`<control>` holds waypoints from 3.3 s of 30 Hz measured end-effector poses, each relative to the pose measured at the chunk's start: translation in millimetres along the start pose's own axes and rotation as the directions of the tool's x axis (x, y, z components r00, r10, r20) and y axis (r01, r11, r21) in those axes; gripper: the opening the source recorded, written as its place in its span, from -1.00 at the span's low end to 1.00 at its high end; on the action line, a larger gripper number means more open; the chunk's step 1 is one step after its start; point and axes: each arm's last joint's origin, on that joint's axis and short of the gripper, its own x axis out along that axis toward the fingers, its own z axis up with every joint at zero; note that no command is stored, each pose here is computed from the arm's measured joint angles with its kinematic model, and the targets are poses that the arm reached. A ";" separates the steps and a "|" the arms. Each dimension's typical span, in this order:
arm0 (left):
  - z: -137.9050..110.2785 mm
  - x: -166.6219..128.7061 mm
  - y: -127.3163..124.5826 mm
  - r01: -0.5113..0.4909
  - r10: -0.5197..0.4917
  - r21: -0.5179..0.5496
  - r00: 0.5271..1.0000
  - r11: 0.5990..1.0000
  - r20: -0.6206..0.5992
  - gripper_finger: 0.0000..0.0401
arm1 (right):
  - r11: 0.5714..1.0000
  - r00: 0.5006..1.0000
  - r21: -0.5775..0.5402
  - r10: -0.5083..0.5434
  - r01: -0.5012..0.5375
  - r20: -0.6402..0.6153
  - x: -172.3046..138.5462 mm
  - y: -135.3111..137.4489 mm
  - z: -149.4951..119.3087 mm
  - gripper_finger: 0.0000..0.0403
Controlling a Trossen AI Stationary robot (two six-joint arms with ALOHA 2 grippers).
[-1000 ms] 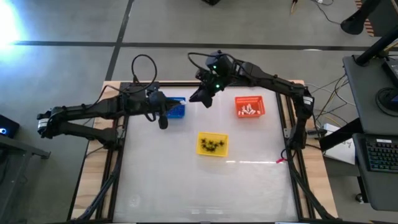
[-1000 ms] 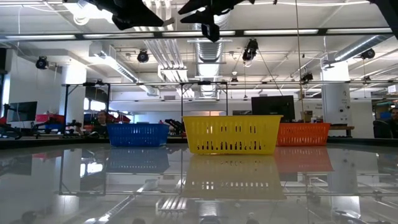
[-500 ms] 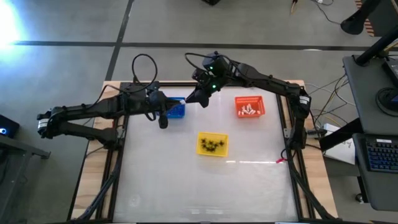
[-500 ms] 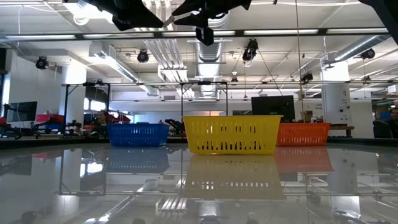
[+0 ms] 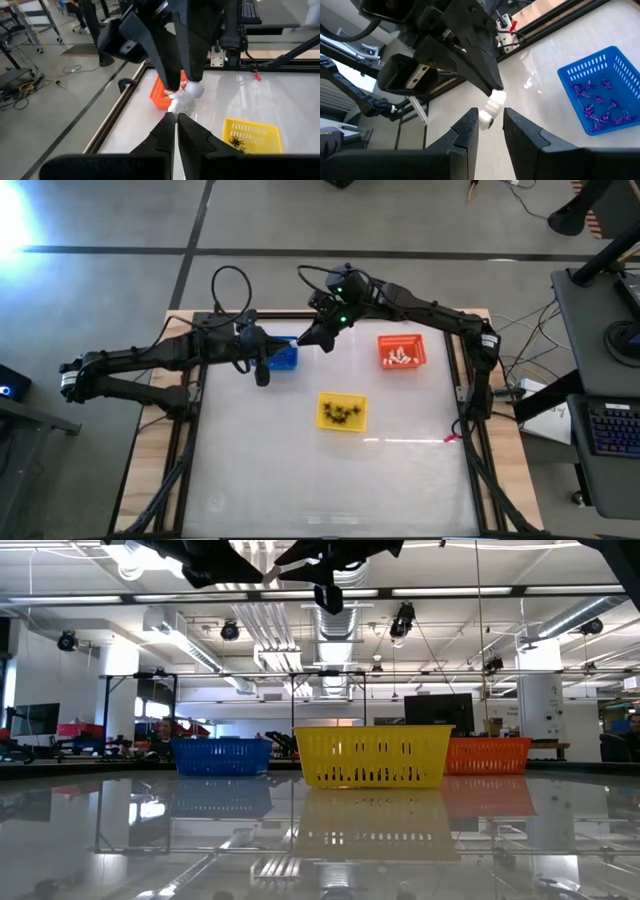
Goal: Sort Halloween decoration
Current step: Put the white skeleton toy into the orange bin
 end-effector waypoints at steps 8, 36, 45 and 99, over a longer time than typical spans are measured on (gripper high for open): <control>0.9 0.0 -0.1 0.007 -0.007 0.003 1.000 1.000 0.010 -1.00 | 0.999 1.000 0.036 -0.008 0.008 -0.001 3.8 -4.0 -2.9 -0.59; 3.9 -48.5 9.0 -0.146 0.145 0.051 0.989 0.988 0.017 -1.00 | 0.953 0.991 -0.281 -0.127 0.112 -0.038 35.5 -4.9 -31.9 -0.55; 6.0 -56.6 9.8 -0.148 0.146 0.048 0.988 0.988 0.045 -1.00 | 0.933 0.996 -0.349 -0.093 0.092 0.013 48.7 -7.6 -38.7 -0.17; 2.3 -62.9 11.3 -0.192 0.192 0.047 0.981 0.980 0.010 -1.00 | 0.955 0.978 -0.294 -0.102 0.045 -0.180 231.6 -102.4 -111.8 -0.08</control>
